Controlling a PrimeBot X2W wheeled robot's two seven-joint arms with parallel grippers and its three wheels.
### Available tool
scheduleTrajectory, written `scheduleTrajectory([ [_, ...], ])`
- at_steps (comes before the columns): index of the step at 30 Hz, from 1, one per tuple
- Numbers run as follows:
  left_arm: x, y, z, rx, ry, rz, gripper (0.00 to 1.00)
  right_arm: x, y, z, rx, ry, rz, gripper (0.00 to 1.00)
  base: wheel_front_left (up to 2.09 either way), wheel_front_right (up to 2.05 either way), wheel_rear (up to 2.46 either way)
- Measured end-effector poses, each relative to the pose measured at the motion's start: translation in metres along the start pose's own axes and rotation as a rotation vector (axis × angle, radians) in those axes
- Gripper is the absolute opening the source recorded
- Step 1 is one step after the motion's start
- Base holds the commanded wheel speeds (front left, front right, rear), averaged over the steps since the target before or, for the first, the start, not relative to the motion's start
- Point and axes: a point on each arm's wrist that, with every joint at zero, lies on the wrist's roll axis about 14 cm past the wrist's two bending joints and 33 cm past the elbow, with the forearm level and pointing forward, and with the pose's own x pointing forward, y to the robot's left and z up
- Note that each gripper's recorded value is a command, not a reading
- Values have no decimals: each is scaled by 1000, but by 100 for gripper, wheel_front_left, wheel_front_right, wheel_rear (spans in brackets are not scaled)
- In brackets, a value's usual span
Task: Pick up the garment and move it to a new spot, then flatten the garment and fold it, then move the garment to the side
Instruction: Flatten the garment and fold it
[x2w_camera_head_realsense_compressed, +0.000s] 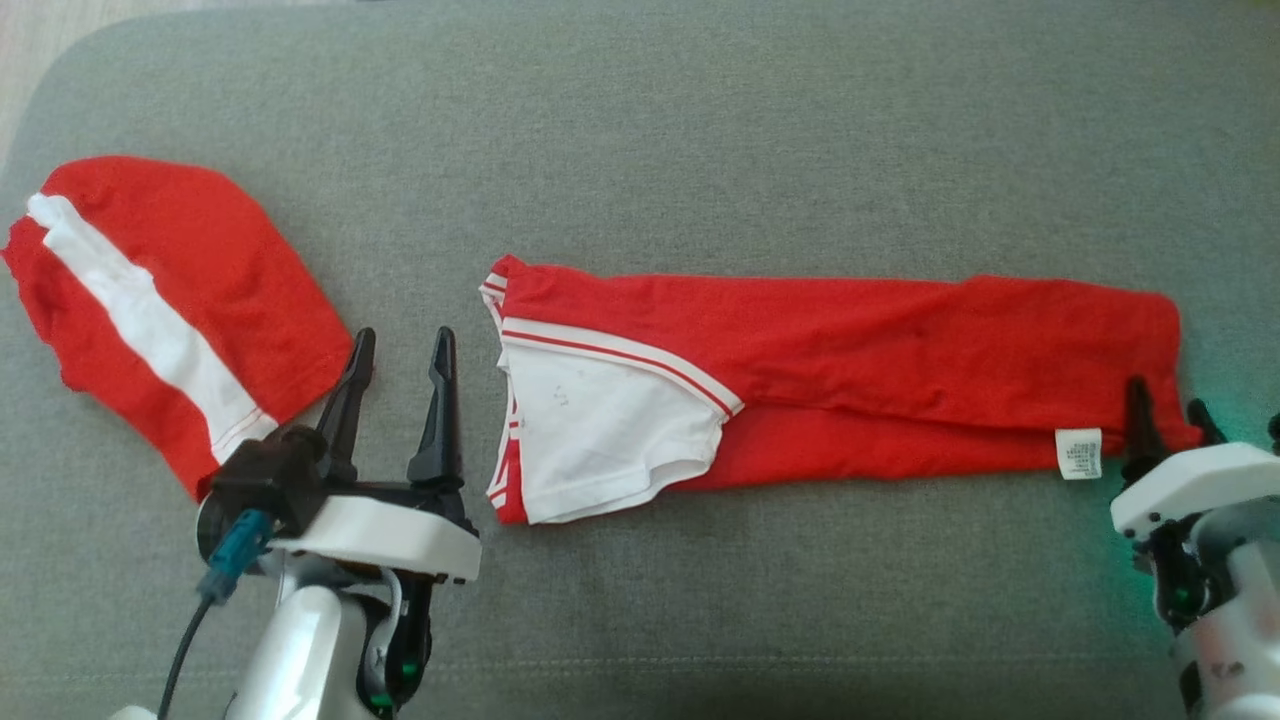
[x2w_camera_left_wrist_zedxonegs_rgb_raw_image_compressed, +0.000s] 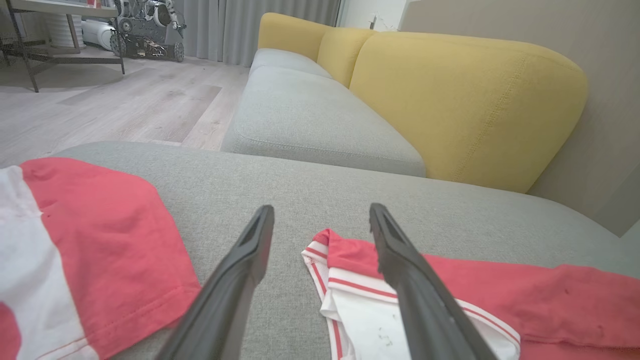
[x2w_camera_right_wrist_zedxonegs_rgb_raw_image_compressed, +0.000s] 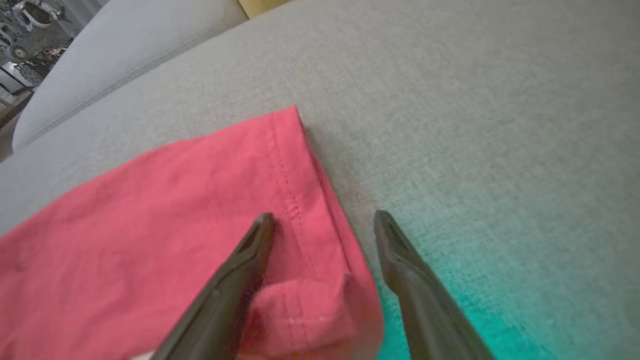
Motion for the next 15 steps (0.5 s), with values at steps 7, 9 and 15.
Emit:
scheduleTrajectory([
  [7, 0, 0, 0, 1, 2, -1, 100, 4, 6, -2, 18, 24, 15, 0, 0, 0, 0],
  [9, 0, -1, 0, 1, 0, -3, 100, 2, 2, -1, 21, 19, 5, 0, 0, 0, 0],
  [15, 0, -4, 3, 1, -7, -12, 100, -5, -19, 5, 26, -12, -43, 0, 0, 0, 0],
])
